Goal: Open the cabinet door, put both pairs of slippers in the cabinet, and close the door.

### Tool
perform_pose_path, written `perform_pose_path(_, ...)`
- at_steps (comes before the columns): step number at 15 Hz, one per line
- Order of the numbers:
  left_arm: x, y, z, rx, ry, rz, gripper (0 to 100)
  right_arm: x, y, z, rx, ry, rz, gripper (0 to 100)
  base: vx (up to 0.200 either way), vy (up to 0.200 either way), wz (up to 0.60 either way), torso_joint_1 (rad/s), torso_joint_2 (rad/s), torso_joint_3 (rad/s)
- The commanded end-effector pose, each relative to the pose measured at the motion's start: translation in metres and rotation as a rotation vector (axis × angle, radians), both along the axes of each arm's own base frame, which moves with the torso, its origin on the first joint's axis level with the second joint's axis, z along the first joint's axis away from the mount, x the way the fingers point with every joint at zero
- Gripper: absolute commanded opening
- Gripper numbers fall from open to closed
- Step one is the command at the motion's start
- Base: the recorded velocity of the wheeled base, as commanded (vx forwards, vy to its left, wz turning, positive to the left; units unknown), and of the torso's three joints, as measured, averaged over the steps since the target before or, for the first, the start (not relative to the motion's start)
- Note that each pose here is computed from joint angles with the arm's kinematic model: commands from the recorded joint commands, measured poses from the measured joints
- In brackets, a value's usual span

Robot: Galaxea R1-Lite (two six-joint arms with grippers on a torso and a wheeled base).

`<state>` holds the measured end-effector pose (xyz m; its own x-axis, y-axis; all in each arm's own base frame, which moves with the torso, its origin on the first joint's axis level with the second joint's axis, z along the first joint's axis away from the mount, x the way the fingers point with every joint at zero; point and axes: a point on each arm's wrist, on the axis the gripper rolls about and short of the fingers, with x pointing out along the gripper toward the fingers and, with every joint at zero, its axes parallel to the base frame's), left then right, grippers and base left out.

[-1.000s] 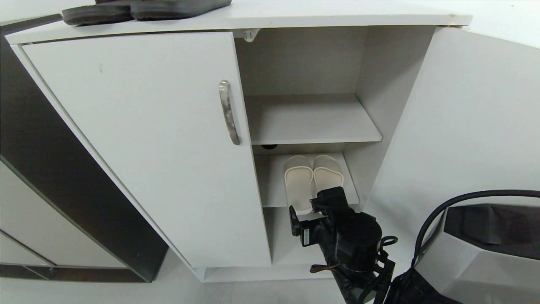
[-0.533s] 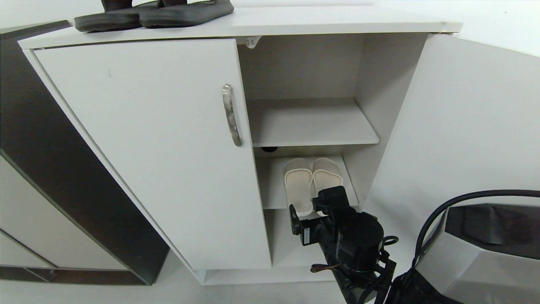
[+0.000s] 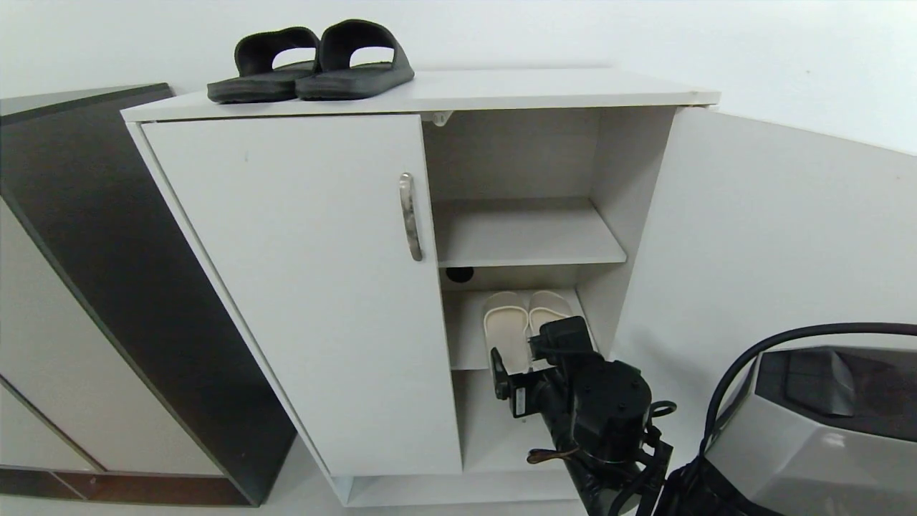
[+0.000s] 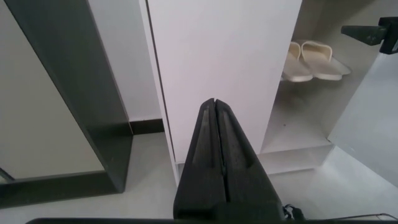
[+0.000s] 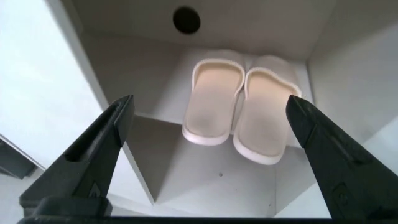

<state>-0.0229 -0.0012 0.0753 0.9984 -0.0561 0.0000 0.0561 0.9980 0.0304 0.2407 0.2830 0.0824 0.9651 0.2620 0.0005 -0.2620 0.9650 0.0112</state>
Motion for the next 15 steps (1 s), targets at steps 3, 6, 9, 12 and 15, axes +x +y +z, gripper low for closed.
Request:
perform_pose_path(3, 0.0, 0.0, 0.0, 0.0, 0.002, -0.001, 0, -0.004, -0.004, -0.006, -0.001, 0.005, 0.025, 100, 0.0, 0.0, 0.0, 0.001, 0.0, 0.041)
perform_pose_path(6, 0.0, 0.0, 0.0, -0.001, 0.002, -0.001, 0, -0.025, -0.023, -0.01, -0.026, 0.03, 0.233, 100, 0.0, 0.0, 0.0, 0.0, 0.0, 0.0)
perform_pose_path(9, 0.0, 0.0, 0.0, 0.0, 0.002, -0.001, 0, -0.025, -0.023, -0.01, -0.026, 0.03, 0.236, 100, 0.0, 0.067, 0.0, 0.001, 0.0, 0.001)
perform_pose_path(12, 0.0, 0.0, 0.0, 0.0, 0.002, -0.001, 0, -0.024, -0.023, -0.01, -0.026, 0.03, 0.239, 100, 0.0, 0.2, 0.0, 0.004, 0.0, 0.006)
perform_pose_path(15, 0.0, 0.0, 0.0, 0.0, 0.002, -0.001, 0, -0.026, -0.024, -0.009, -0.027, 0.029, 0.241, 100, 0.0, 0.2, 0.0, 0.001, 0.0, 0.001)
